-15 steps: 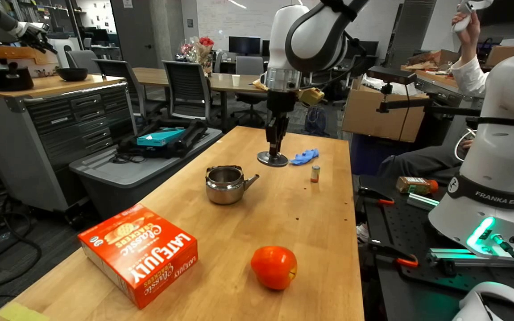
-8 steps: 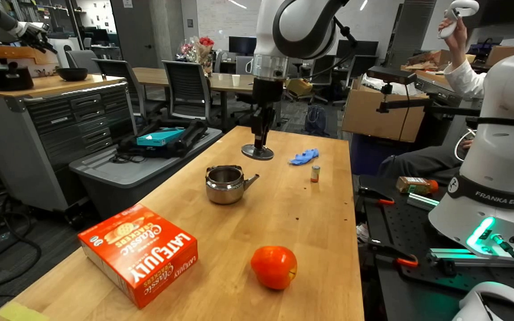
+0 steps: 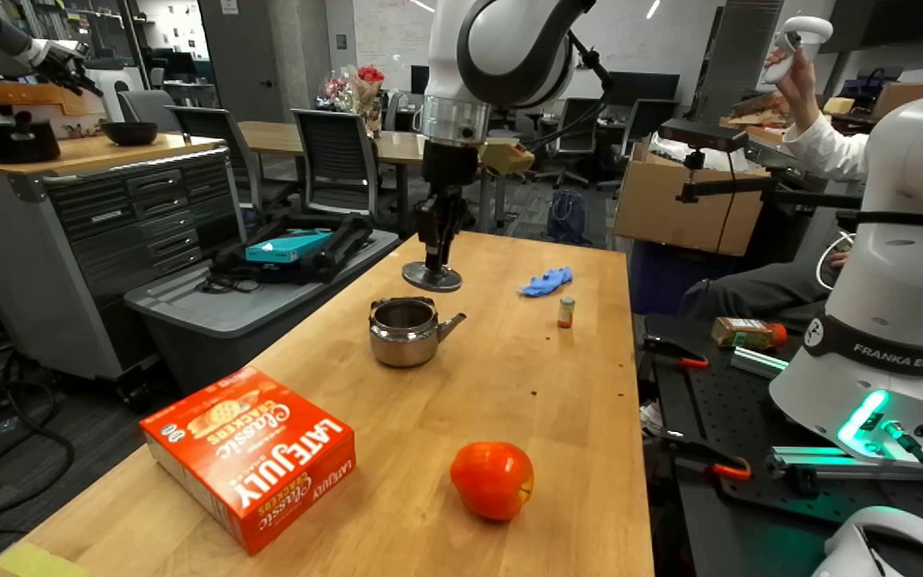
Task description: Take the lid and put it on the tea pot
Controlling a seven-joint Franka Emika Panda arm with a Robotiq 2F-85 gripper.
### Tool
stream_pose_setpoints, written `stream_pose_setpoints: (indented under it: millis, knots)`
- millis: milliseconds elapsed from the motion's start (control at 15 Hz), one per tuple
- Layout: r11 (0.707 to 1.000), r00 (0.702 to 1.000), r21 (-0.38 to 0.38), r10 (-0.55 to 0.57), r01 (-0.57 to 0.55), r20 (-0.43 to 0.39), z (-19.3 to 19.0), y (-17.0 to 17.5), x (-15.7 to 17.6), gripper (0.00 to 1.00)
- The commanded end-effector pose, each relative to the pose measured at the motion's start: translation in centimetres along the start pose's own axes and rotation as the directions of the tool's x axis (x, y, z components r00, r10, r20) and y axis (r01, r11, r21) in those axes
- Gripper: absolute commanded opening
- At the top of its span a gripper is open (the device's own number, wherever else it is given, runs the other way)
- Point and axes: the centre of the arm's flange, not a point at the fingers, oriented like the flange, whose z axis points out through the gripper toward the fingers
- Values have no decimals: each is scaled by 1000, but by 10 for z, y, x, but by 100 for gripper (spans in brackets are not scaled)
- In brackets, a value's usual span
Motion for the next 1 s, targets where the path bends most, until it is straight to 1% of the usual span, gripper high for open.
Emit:
stream_pose_setpoints:
  millis: [0,467,933]
  knots:
    - [999,999,14,37,-37,-15,6,-10,31,8]
    - [997,996,-12,82,-82,24,34,-17,65,8]
    - [994,993,-46,97,-95,64,63,-22,76,8]
